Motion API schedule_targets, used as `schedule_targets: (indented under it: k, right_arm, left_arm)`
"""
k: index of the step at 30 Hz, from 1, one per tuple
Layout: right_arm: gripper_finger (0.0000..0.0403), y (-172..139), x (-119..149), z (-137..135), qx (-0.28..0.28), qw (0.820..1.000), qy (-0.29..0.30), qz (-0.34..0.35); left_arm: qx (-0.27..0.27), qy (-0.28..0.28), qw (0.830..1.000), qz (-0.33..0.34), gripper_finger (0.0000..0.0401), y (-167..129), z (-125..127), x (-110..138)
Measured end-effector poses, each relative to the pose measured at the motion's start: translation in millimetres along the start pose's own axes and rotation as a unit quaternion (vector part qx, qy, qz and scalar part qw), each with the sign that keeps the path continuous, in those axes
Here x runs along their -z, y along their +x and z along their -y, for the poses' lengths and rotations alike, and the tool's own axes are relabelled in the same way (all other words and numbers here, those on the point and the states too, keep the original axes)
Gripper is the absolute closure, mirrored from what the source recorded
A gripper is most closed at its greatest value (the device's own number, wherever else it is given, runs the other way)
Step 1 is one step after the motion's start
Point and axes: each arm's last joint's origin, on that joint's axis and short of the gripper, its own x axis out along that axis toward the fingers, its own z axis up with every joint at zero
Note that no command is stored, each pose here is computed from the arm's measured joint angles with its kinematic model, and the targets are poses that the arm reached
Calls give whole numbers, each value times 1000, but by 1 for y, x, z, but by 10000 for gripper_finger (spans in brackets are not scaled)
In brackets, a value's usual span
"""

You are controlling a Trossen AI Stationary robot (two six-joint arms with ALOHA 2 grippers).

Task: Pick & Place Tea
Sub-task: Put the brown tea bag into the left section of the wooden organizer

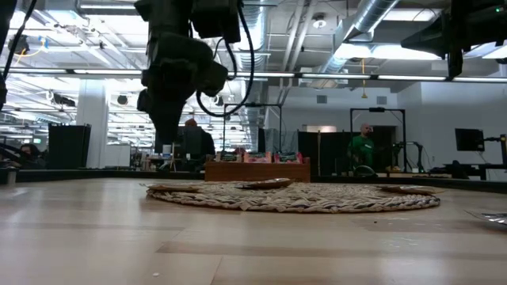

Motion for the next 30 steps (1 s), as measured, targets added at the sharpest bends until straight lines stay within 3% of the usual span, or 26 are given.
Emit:
schedule_targets:
  k: [5, 12, 22, 26, 30]
  right_arm:
    - [403, 0, 0, 0, 1, 1000, 0, -1]
    - [403, 0, 3, 1, 5, 1000, -3, -14]
    - [403, 0, 3, 1, 5, 1000, -3, -14]
    - [403, 0, 3, 1, 5, 1000, -3, -14]
    - [403, 0, 3, 1, 5, 1000, -3, -14]
  left_arm:
    - [48, 17, 999, 1, 337, 4, 3, -2]
    - [48, 12, 999, -7, 337, 9, 1, 1]
    - [80, 17, 996, 37, 334, 10, 10, -5]
    - [79, 18, 996, 37, 309, 10, 10, -4]
    - [63, 20, 997, 46, 258, 10, 9, -5]
